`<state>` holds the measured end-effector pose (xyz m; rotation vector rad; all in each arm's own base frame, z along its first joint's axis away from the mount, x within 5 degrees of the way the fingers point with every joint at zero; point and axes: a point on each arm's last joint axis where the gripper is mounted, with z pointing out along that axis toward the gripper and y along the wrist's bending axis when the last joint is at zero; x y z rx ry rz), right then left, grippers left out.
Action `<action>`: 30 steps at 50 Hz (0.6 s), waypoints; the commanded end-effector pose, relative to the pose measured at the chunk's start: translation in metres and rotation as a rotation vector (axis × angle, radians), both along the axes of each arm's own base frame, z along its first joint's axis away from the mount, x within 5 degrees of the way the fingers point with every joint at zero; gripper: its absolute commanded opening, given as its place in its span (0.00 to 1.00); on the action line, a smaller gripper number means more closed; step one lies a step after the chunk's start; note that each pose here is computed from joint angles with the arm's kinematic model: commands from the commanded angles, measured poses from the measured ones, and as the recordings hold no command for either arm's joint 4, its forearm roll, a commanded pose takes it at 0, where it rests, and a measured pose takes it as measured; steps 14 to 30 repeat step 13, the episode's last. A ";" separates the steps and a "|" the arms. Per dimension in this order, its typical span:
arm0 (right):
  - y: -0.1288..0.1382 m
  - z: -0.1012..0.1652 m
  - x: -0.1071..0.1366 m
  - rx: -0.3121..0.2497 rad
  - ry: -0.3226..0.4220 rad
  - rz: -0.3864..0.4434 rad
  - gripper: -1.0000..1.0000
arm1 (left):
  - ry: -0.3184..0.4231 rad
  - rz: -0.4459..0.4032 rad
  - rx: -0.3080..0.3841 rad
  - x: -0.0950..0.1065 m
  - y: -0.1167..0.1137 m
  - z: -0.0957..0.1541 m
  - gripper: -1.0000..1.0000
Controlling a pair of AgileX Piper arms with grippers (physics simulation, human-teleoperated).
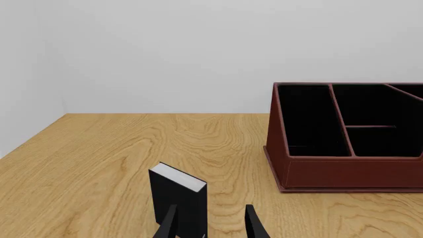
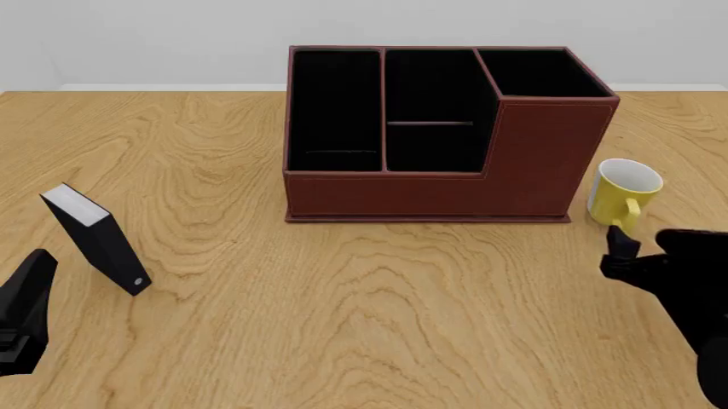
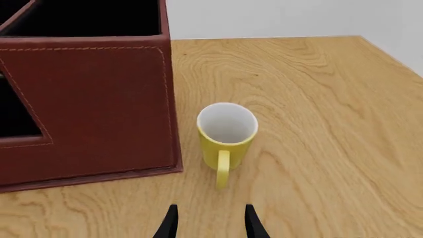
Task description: Pick up the yellow and white mug and place it to the right of the caddy.
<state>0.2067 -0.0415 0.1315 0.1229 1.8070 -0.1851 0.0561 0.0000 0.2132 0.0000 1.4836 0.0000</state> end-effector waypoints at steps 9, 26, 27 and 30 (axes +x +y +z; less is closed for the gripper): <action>0.010 0.015 -0.029 -0.018 -0.032 0.023 1.00 | 0.000 0.000 0.000 0.000 0.000 0.000 1.00; 0.011 0.022 -0.033 -0.020 -0.044 0.025 1.00 | 0.000 0.000 0.000 0.000 0.000 0.000 1.00; 0.011 0.022 -0.033 -0.020 -0.044 0.025 1.00 | 0.000 0.000 0.000 0.000 0.000 0.000 1.00; 0.011 0.022 -0.033 -0.020 -0.044 0.025 1.00 | 0.000 0.000 0.000 0.000 0.000 0.000 1.00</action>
